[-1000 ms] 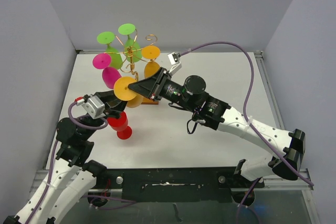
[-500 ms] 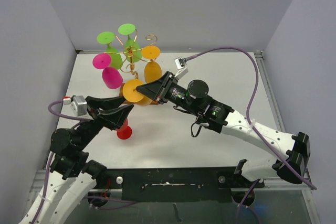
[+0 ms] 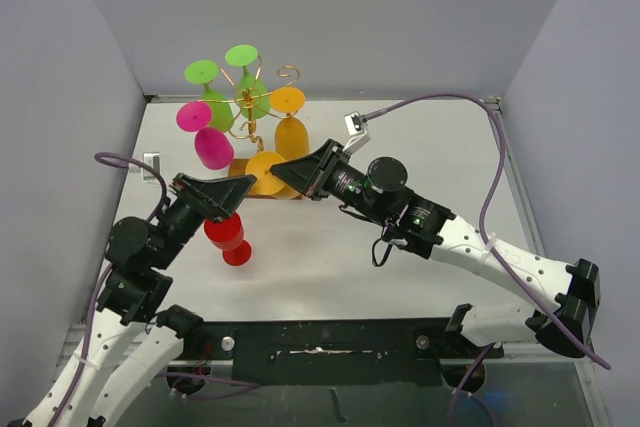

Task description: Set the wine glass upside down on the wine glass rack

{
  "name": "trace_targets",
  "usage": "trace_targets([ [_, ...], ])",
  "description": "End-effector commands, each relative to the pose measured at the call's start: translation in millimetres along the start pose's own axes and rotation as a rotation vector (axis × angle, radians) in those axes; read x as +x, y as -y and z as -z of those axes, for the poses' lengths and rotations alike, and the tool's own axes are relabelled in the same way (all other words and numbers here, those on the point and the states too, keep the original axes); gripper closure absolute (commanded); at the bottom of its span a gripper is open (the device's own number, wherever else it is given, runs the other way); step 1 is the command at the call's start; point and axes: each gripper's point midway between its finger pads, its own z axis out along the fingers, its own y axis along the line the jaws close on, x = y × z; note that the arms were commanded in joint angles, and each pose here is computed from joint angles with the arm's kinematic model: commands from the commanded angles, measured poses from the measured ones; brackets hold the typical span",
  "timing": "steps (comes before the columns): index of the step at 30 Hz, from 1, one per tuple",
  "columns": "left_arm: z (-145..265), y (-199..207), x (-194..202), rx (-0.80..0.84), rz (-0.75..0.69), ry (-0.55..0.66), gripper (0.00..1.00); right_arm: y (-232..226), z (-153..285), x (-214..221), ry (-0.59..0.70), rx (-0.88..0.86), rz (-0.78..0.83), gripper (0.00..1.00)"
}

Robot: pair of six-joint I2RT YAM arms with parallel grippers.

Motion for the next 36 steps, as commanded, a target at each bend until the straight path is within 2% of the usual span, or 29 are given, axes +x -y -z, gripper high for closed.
trace_targets([
  [1, -10.9, 19.5, -9.6, 0.02, 0.101, -0.004, 0.55, -20.8, 7.4, -18.2, 0.057, -0.078, 0.024, 1.0],
  [5, -17.2, 17.2, -3.5, 0.013, 0.12, -0.039, 0.63, -21.8, 6.2, -15.4, 0.043, -0.091, 0.032, 1.0],
  [13, -14.8, 10.6, -2.1, 0.006, 0.152, -0.019, 0.72, -15.1, 7.0, -11.6, 0.034, -0.085, 0.039, 1.0],
  [19, -16.6, 11.8, -1.3, 0.006, 0.16, -0.029, 0.88, -14.8, 7.8, -8.5, 0.019, -0.098, 0.039, 1.0],
  [26, -20.3, 14.4, 0.6, 0.017, 0.178, -0.046, 1.0, -15.3, 10.5, -6.4, 0.008, -0.116, 0.041, 1.0],
  [29, -22.8, 12.0, -3.6, -0.022, 0.195, -0.036, 1.0, -15.9, 14.3, -10.1, 0.026, -0.121, 0.049, 0.87],
  [32, -26.7, 9.9, -8.4, -0.071, 0.227, -0.028, 1.0, -14.6, 23.9, -20.1, 0.08, -0.112, 0.051, 0.66],
  [35, -32.0, 1.1, -6.6, -0.146, 0.33, -0.034, 1.0, -16.1, 33.4, -29.1, 0.116, -0.101, 0.08, 0.44],
  [36, -33.4, -1.8, -5.3, -0.164, 0.366, -0.035, 1.0, -16.4, 35.7, -31.4, 0.124, -0.098, 0.098, 0.4],
])
